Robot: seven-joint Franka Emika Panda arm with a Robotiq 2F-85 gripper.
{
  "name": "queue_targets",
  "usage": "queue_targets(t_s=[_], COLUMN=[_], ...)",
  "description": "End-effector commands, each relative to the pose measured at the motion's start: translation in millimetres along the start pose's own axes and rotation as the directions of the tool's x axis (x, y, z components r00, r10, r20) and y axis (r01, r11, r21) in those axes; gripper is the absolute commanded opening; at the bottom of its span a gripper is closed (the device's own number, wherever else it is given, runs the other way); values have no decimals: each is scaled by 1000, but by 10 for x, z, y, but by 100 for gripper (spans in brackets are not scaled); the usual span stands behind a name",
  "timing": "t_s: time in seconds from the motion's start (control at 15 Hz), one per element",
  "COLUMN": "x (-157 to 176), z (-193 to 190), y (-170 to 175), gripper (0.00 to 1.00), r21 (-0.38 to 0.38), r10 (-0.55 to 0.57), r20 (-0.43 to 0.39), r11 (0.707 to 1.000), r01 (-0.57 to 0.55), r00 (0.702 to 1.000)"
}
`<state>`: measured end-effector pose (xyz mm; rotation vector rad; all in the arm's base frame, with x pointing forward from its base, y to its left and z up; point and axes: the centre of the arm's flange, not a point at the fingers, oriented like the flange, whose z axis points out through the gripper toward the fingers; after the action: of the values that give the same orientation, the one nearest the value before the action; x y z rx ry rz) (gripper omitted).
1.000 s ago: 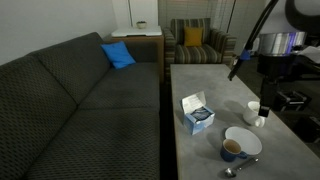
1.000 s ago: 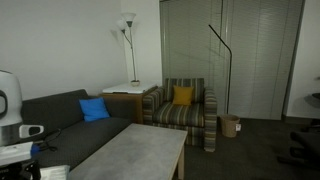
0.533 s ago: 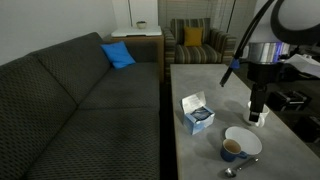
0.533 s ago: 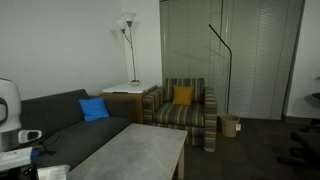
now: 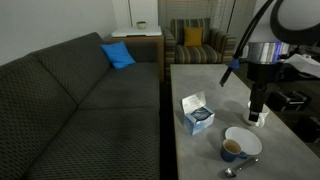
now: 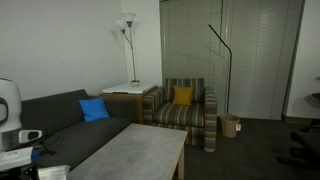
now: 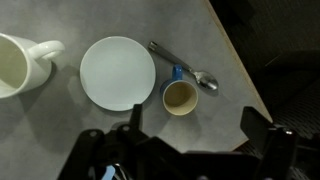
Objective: Place the blue mug next to the white mug
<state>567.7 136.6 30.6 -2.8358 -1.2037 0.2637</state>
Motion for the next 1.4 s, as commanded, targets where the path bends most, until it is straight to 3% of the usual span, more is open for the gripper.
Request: queue_targets(t_s=[0.0, 0.4, 1.0, 1.33], x=[58, 240, 173, 135], z=[12, 51, 625, 624], y=[25, 34, 229, 190], gripper=[100, 100, 100, 100], r21=[-2, -76, -11, -22], r10=[-5, -90, -29, -36], r20=[5, 32, 25, 42], r11=[1000, 993, 1000, 999], r01=[5, 92, 30, 37], r00=[1000, 995, 999, 998])
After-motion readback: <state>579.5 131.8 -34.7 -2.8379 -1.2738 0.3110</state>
